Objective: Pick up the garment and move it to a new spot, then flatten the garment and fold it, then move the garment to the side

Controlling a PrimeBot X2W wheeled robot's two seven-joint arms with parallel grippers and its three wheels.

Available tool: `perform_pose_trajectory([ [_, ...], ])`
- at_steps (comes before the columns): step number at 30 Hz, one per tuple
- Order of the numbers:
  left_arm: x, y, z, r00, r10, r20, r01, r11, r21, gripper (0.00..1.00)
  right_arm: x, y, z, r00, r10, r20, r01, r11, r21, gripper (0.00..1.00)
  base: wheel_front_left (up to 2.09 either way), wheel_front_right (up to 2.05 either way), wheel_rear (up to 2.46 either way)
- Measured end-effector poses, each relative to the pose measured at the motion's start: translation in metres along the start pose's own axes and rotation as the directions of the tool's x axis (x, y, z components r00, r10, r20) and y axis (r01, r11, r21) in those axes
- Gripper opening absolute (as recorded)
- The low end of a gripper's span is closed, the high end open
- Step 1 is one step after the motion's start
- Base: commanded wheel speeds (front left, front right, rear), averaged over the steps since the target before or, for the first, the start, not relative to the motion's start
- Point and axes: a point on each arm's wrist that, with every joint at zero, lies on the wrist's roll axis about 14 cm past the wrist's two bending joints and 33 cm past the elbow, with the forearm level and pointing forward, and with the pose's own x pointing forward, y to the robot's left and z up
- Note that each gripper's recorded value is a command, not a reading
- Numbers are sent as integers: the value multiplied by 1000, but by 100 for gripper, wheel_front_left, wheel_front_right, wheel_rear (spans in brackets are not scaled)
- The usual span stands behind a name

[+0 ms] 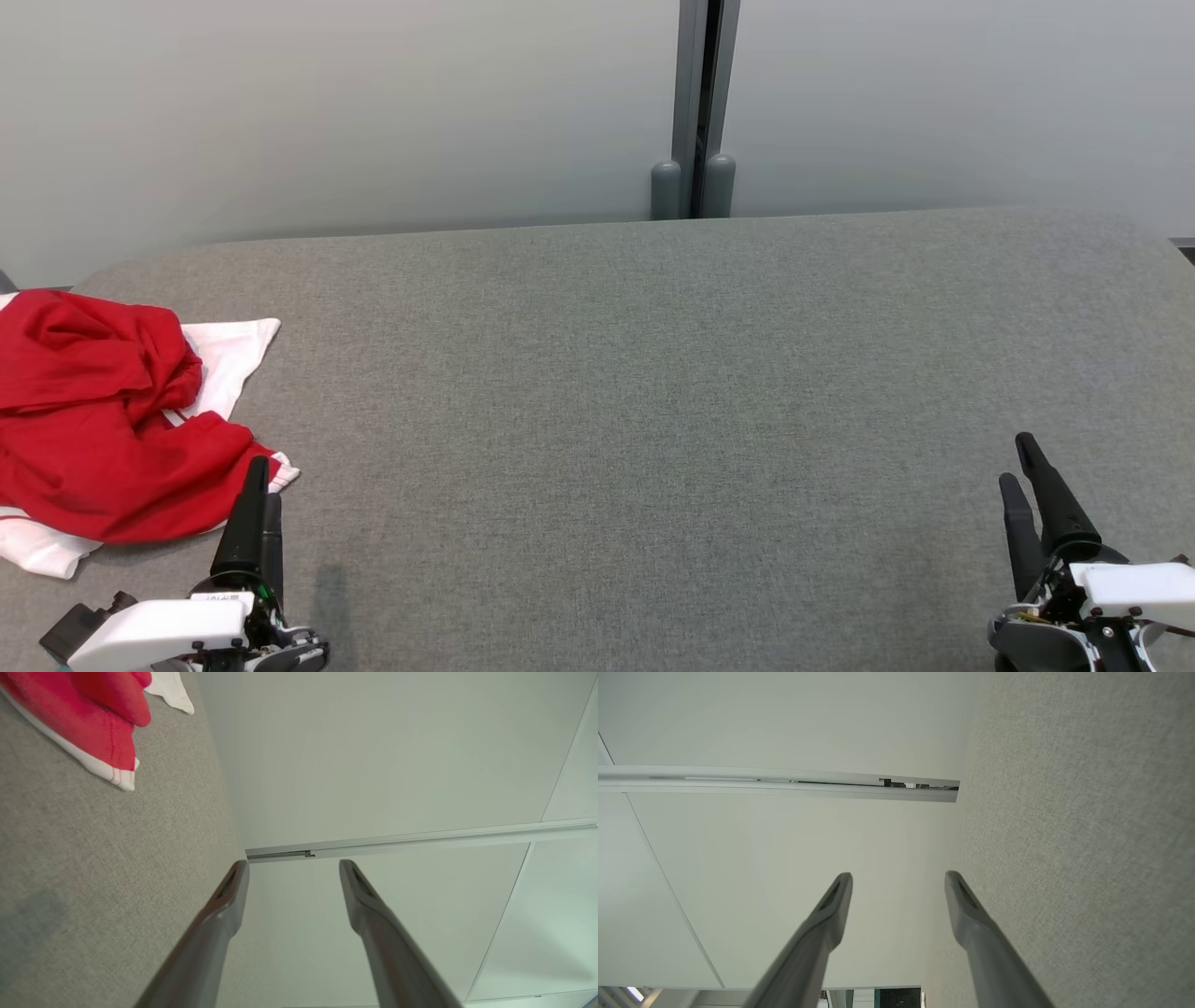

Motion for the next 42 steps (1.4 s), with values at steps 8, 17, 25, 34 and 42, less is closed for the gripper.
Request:
perform_pose_trajectory([
  [8, 4, 3, 0, 1000, 16, 8, -18, 984, 176, 100, 3, 1, 3, 1000, -3, 5, 4, 988, -154, 100, 0, 0, 0],
  [17, 8, 4, -1, 999, 34, 17, -38, 931, 364, 100, 4, -6, 5, 1000, -27, 14, 30, 935, -353, 100, 0, 0, 0],
  [25, 8, 12, -2, 997, 69, 30, -74, 856, 512, 100, 4, -9, 5, 999, -34, 15, 37, 860, -510, 100, 0, 0, 0],
  [34, 8, 17, -4, 995, 89, 39, -94, 771, 630, 100, 5, -7, 1, 1000, -23, 7, 23, 781, -624, 100, 0, 0, 0],
  [42, 7, 17, -4, 995, 88, 52, -99, 690, 717, 100, 4, -8, 2, 1000, -21, 10, 22, 700, -714, 100, 0, 0, 0],
])
